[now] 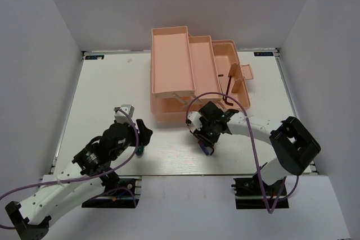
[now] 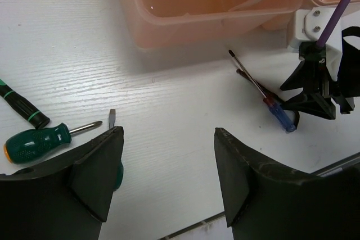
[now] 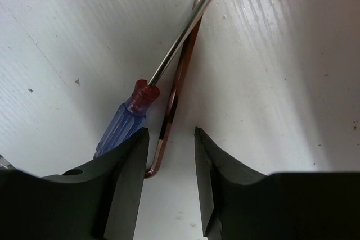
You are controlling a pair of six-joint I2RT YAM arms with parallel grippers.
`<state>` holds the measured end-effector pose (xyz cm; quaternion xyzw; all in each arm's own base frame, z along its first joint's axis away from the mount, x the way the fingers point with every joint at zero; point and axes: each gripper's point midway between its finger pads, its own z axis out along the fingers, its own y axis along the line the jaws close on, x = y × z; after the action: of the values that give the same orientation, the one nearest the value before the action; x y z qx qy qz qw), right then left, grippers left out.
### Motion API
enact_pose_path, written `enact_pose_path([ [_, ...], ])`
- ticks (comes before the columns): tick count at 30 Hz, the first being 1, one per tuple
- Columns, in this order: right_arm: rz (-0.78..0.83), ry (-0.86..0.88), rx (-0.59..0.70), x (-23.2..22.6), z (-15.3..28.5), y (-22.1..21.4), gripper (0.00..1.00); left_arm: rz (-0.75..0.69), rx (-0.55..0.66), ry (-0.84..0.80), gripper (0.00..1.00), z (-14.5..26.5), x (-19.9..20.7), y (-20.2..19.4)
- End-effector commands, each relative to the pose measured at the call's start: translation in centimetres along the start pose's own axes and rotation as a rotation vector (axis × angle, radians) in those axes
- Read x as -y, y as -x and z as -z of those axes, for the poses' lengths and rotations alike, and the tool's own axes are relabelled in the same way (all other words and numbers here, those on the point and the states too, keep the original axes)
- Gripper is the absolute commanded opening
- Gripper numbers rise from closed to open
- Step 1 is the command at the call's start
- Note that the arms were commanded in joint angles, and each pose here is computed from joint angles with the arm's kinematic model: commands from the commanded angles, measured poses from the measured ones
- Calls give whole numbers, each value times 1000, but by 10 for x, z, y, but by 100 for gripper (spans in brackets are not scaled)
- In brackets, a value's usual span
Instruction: Sort the tools into containers
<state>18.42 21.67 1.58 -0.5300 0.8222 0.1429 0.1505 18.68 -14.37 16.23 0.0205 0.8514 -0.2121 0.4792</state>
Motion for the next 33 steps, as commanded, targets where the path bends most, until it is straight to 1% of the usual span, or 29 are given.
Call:
enact_pose_path([
  [1, 47, -12, -28, -4, -6, 0, 44, 20, -19, 0, 76, -1, -1, -7],
  [3, 72, -20, -46, -7, -9, -2, 44, 29, -19, 0, 76, -1, -1, -7],
  [6, 74, 9, -78, -15, -12, -8, 38, 29, -19, 0, 76, -1, -1, -7],
  [7, 75, 22, -92, -17, -13, -10, 32, 29, -19, 0, 76, 0, -2, -8],
  [9, 78, 53, -117, -22, -13, -16, 25, 29, -19, 0, 76, 0, -2, -8],
  [10, 80, 64, -128, -23, -15, -18, 19, 29, -19, 0, 76, 0, -2, -8],
  [13, 72, 123, -136, -33, -13, -20, 11, 39, -25, -8, 76, 1, 0, -9],
  [14, 74, 138, -133, -36, -12, -20, 5, 39, -30, -16, 76, 1, 2, -10],
  [15, 73, 143, -140, -36, -11, -22, 2, 39, -30, -16, 76, 1, 2, -10],
  [17, 78, 138, -143, -35, -7, -23, 0, 46, -25, -51, 76, 1, 9, -7],
  [19, 99, 113, -141, -30, -3, -23, 0, 42, -48, -65, 76, -1, 12, -13],
  [20, 116, 91, -112, -28, 4, -17, 0, 44, -42, -69, 76, -4, 14, -11],
  [21, 122, 38, -128, -18, 6, -20, 0, 41, -60, -75, 76, -5, 16, -14],
  [22, 150, 8, -114, -12, 9, -16, 0, 41, -70, -87, 76, -7, 19, -16],
  [24, 168, -149, -118, 14, 23, -14, 0, 35, -94, -86, 76, -13, 21, -20],
  [25, 177, -188, -114, 21, 27, -12, 0, 32, -110, -88, 76, -14, 22, -23],
  [26, 185, -286, -127, 38, 37, -12, 0, 34, -105, -92, 76, -16, 23, -22],
  [27, 198, -314, -123, 42, 40, -12, 0, 35, -108, -101, 76, -18, 26, -22],
  [28, 210, -429, -133, 61, 51, -10, 0, 35, -108, -101, 76, -18, 26, -22],
  [31, 240, -508, -121, 70, 62, -10, 0, 37, -106, -115, 76, -21, 31, -20],
  [33, 267, -518, -100, 70, 68, -8, 0, 39, -99, -120, 76, -22, 32, -19],
])
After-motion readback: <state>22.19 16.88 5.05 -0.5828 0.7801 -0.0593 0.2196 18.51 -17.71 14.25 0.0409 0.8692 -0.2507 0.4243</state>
